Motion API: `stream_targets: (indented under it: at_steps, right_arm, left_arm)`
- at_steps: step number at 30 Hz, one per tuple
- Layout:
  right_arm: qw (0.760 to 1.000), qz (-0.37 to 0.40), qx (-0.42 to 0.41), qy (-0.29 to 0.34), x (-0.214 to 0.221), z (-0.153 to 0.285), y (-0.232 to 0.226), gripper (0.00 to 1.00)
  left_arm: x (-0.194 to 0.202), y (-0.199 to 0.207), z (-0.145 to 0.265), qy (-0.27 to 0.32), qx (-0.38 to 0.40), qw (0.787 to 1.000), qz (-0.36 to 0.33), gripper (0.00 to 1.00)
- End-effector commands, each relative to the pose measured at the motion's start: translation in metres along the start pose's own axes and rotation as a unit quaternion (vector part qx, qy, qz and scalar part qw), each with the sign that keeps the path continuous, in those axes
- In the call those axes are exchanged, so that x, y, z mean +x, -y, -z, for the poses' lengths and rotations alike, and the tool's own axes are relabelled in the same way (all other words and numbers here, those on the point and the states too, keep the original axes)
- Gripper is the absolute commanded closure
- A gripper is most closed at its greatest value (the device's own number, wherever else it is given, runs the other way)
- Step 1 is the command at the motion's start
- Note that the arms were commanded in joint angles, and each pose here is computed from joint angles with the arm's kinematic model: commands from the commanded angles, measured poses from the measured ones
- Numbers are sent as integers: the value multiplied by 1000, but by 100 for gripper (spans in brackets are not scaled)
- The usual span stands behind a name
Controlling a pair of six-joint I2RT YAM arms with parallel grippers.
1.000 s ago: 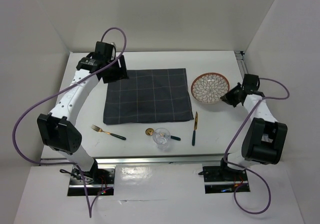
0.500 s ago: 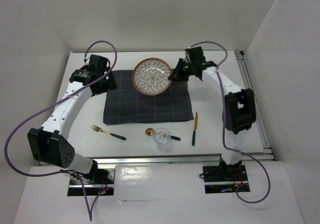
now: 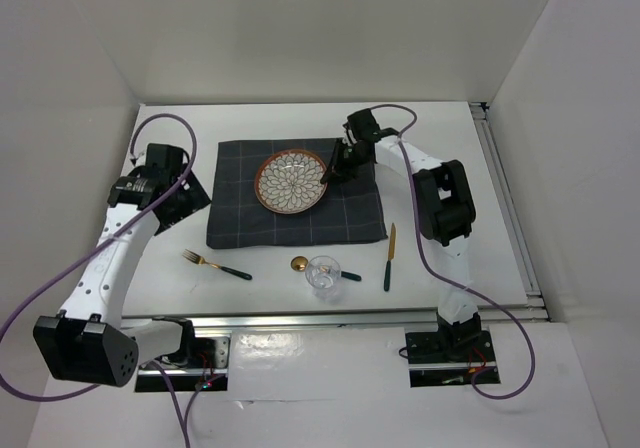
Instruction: Set the dinner table for one person
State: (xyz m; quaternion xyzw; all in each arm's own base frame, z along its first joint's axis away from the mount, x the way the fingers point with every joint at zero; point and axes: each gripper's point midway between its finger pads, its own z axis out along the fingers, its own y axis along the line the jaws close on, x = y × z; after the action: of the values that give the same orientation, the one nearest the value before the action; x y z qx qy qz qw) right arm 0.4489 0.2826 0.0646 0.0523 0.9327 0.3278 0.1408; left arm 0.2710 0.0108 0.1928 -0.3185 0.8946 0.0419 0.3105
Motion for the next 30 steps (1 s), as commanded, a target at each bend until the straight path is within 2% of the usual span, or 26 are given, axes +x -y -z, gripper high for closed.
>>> stream_targets:
  at_steps: [1,6,8,9,10,13,16,20,24,30]
  right_arm:
    - [996,33,-75,35,-26,21,-48,100]
    - [998,13,-56,16,-9,13,-29,100]
    - [998,13,-55,16,-8,15,-30,95]
    - [998,13,-51,19,-9,15,-28,86]
    - [999,10,-48,15,-6,13,-25,82]
    - [999,9,-38,21,-7,16,-23,78]
    - [999,18,-30,29,-10,17,-27,56]
    - [999,18,-6,38,-12,23,-21,34]
    - [999,19,10,43,-13,28,-19,24]
    - [992,45,55,103,-34,68,-25,16]
  left_arm:
    - [20,4,-3,-36,19,999,2,0]
    - [45,0,-12,-85,13,996,-9,0]
    - [54,6,-15,-102,30,994,-8,0]
    - [60,8,-20,-109,37,993,-8,0]
    - [65,10,-20,-115,47,992,-11,0]
    - [83,5,-27,-149,33,988,-4,0]
    - [96,-1,-34,-170,10,985,1,0]
    - [101,-6,-34,-165,-1,986,12,0]
    - [110,-5,-34,-173,-6,985,19,0]
    - [126,-2,-36,-190,-28,981,2,3]
